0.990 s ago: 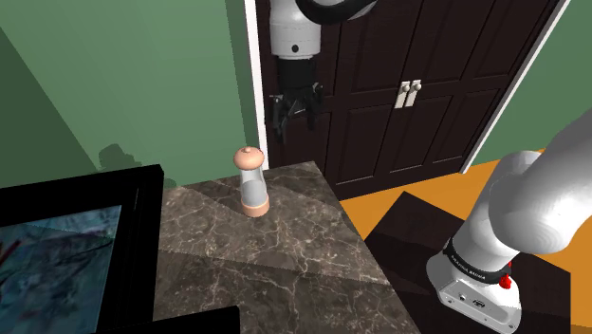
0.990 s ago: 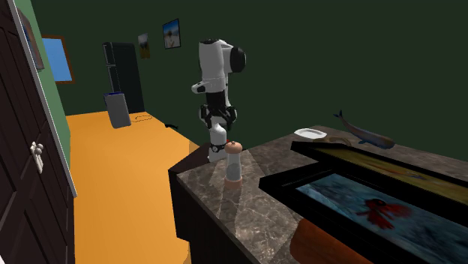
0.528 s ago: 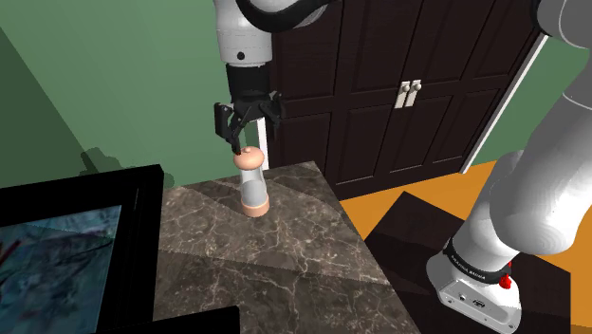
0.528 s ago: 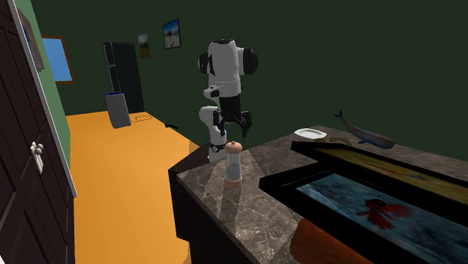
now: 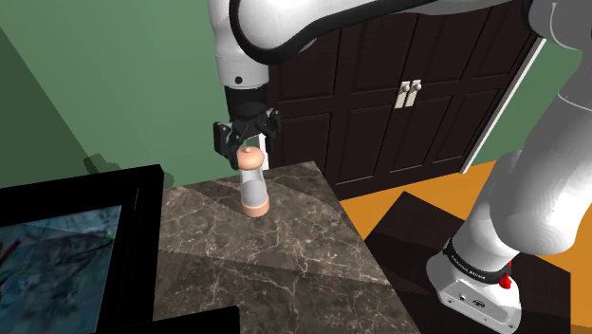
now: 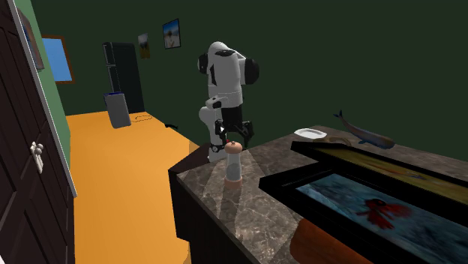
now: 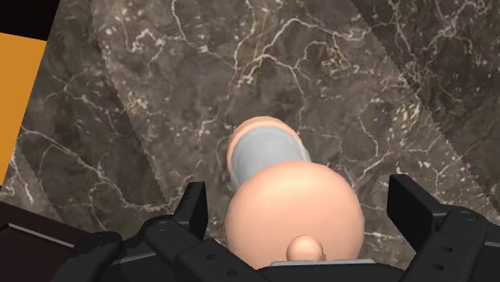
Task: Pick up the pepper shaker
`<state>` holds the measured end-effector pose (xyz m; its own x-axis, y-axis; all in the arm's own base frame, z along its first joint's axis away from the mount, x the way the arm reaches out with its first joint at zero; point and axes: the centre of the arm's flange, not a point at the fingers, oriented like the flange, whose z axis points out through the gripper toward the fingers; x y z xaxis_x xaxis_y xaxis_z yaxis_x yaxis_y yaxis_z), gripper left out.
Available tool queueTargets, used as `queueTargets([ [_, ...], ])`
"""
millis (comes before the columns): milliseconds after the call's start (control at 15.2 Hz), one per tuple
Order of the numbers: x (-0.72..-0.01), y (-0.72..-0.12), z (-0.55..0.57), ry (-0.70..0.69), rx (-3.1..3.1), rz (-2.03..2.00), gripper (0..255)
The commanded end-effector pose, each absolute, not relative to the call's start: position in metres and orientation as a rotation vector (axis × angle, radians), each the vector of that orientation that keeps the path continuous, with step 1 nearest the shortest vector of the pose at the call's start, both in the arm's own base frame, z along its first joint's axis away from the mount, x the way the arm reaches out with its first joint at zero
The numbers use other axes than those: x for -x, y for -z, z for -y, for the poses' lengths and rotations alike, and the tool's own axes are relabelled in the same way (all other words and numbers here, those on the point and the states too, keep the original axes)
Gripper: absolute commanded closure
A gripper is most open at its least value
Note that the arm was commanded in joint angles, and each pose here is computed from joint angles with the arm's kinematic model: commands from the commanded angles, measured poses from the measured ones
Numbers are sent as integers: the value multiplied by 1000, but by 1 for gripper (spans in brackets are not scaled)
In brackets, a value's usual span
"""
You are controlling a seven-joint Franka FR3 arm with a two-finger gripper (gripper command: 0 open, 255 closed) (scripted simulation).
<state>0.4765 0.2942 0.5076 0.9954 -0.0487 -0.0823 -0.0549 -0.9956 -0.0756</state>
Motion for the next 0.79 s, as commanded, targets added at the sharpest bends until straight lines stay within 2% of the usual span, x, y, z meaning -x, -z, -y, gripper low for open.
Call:
queueTargets([
  [0,-477,-503,-294,-123,3060,-80,0],
  [66,-477,-503,-294,-123,3060,-80,255],
  [726,-477,-508,-294,-123,3060,-80,255],
])
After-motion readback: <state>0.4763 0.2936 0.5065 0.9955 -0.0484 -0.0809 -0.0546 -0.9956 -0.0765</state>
